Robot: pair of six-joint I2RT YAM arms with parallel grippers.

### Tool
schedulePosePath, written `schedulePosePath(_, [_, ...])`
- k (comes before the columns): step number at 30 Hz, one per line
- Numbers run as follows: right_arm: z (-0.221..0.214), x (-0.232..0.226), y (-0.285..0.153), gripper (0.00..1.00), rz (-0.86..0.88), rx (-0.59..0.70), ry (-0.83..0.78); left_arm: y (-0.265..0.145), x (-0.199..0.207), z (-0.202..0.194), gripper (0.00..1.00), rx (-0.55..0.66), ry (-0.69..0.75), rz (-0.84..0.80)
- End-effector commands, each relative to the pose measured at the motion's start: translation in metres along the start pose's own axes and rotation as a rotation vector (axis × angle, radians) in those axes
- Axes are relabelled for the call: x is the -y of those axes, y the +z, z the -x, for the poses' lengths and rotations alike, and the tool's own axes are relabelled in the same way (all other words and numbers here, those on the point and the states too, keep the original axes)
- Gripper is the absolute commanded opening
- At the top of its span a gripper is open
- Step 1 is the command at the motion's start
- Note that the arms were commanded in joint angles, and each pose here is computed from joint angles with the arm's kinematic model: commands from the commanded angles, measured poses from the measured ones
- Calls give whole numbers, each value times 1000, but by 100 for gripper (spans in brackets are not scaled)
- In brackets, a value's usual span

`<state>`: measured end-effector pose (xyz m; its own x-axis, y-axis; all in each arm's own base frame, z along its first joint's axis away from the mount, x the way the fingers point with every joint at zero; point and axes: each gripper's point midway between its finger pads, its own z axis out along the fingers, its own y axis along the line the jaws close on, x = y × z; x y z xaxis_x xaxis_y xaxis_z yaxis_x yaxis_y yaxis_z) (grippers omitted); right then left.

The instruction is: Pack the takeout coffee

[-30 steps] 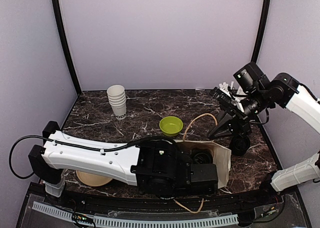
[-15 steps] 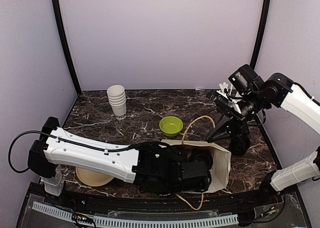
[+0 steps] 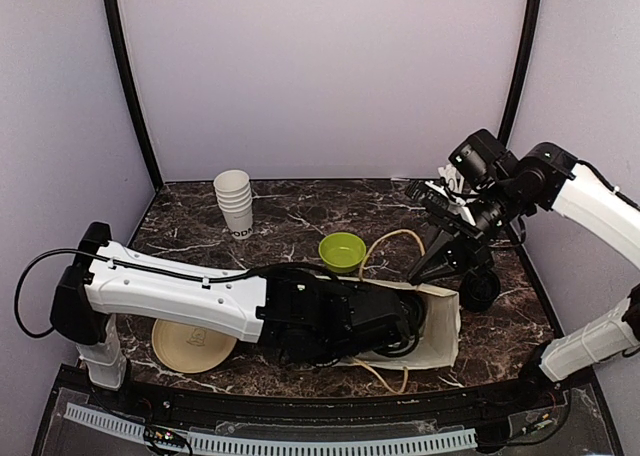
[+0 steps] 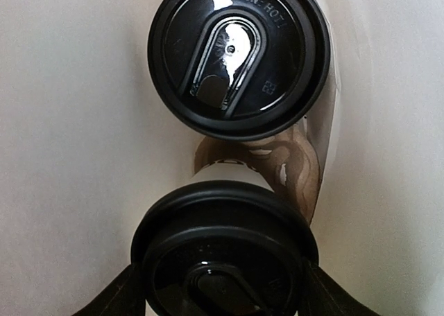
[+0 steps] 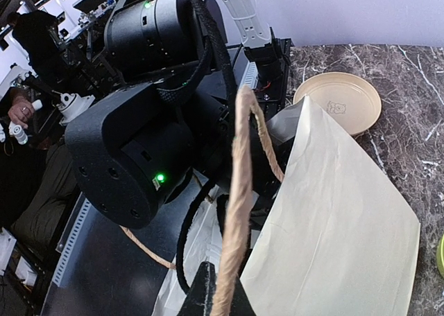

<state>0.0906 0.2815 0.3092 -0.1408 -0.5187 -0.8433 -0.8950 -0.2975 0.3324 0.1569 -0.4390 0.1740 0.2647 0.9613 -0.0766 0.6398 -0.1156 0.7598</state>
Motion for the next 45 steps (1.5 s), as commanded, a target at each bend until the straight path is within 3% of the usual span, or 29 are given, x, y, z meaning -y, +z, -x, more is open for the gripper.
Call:
schedulePosePath(1, [13,-10,-2,0,30,22,-31,-9,-16,1,55,56,-31,1])
schedulePosePath(9, [16,-13,-3,0,41,24,-34,-4,-10,-1,55,52,-28,-27])
schedulePosePath(13, [15,-17,-4,10,43,17,-44,-3,-9,-5,55,37,-26,-26])
schedulePosePath(22, [22,-26,-20,69,-7,-65,-99,-5,-4,-4,54,57,-44,-55])
schedulePosePath(26, [30,-21,-31,83,-107,-100,-146,-10,-4,-2,54,65,-52,-57])
schedulePosePath(38, [65,19,-82,88,-392,-114,-245,-19,14,-5,53,76,-100,-82])
schedulePosePath(45, [75,30,-89,89,-425,-80,-234,-13,16,-8,53,76,-100,-52])
